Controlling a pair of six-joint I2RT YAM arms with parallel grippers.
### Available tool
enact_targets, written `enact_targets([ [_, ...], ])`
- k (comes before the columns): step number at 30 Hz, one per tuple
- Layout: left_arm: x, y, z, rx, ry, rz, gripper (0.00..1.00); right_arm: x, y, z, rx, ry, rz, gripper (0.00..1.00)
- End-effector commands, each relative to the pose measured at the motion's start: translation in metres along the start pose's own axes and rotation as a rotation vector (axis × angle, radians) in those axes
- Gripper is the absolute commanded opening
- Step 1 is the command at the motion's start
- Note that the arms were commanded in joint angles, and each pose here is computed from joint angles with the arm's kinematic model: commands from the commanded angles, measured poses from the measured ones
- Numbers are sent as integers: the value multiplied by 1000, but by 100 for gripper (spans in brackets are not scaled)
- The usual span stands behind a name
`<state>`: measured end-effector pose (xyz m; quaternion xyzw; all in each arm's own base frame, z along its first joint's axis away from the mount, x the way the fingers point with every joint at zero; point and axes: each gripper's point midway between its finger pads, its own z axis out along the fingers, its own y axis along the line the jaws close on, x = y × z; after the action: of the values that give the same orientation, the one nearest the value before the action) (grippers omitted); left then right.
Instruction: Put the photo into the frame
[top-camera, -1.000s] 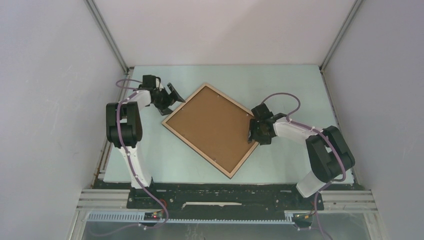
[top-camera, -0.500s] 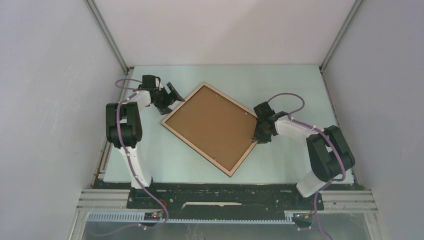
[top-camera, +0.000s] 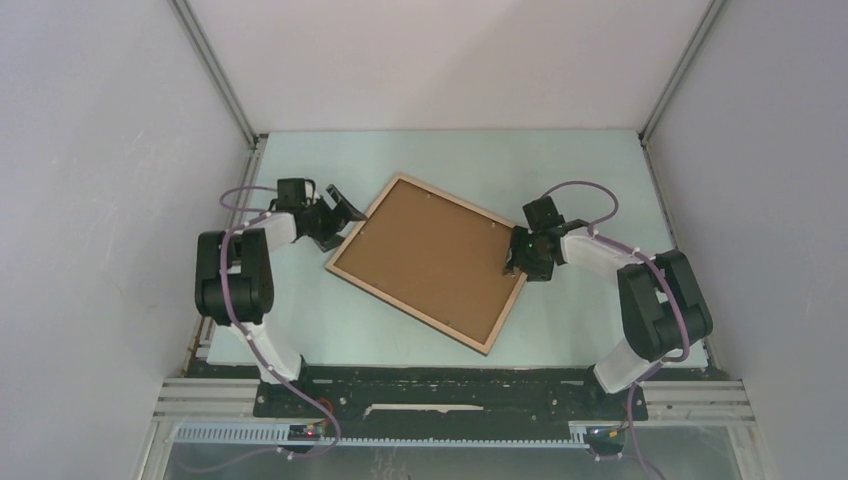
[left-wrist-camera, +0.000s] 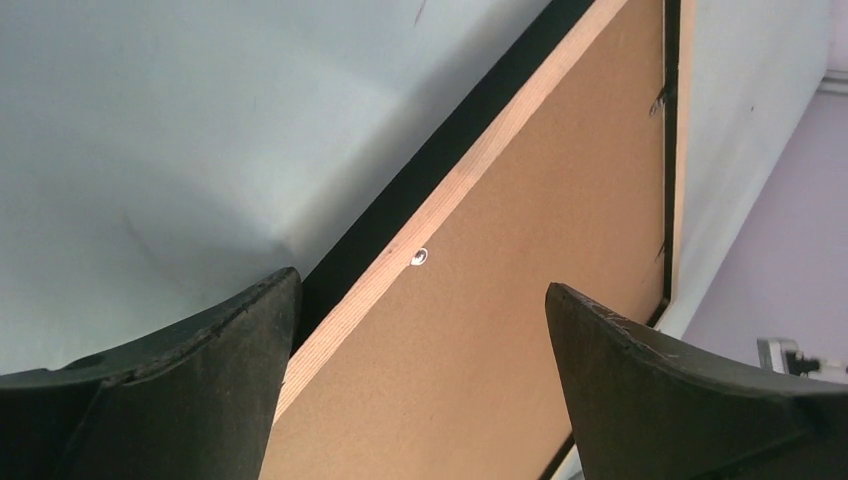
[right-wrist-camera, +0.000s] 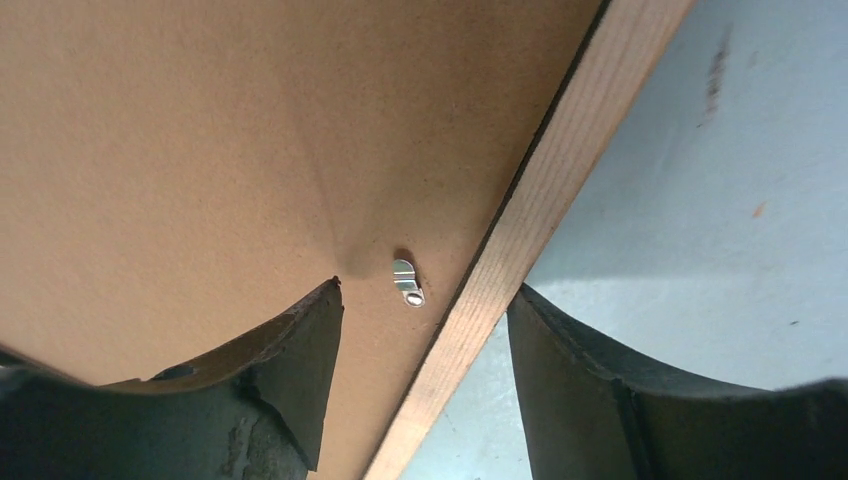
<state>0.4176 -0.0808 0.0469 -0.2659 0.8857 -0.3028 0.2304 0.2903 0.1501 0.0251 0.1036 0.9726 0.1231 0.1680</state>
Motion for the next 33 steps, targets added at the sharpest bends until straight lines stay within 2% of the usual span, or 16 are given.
enact_targets([
  [1,75,9,-23,1,187,-132,98,-28,27,-4,-155,-76,-36,69],
  [5,98,14,-36,22,218,-142,98,-31,19,-5,-134,-79,-66,69],
  [12,113,23,-35,56,252,-137,97,-37,11,-3,-104,-86,-71,53],
  [20,110,24,-32,117,270,-213,96,-46,6,4,-58,-83,-49,54],
  [23,110,24,-34,122,262,-211,96,-47,6,5,-59,-79,-30,51],
  [26,110,23,-35,125,258,-208,96,-46,3,7,-48,-69,-5,43],
  [33,111,23,-36,129,252,-207,96,-44,7,11,-73,-39,108,16],
])
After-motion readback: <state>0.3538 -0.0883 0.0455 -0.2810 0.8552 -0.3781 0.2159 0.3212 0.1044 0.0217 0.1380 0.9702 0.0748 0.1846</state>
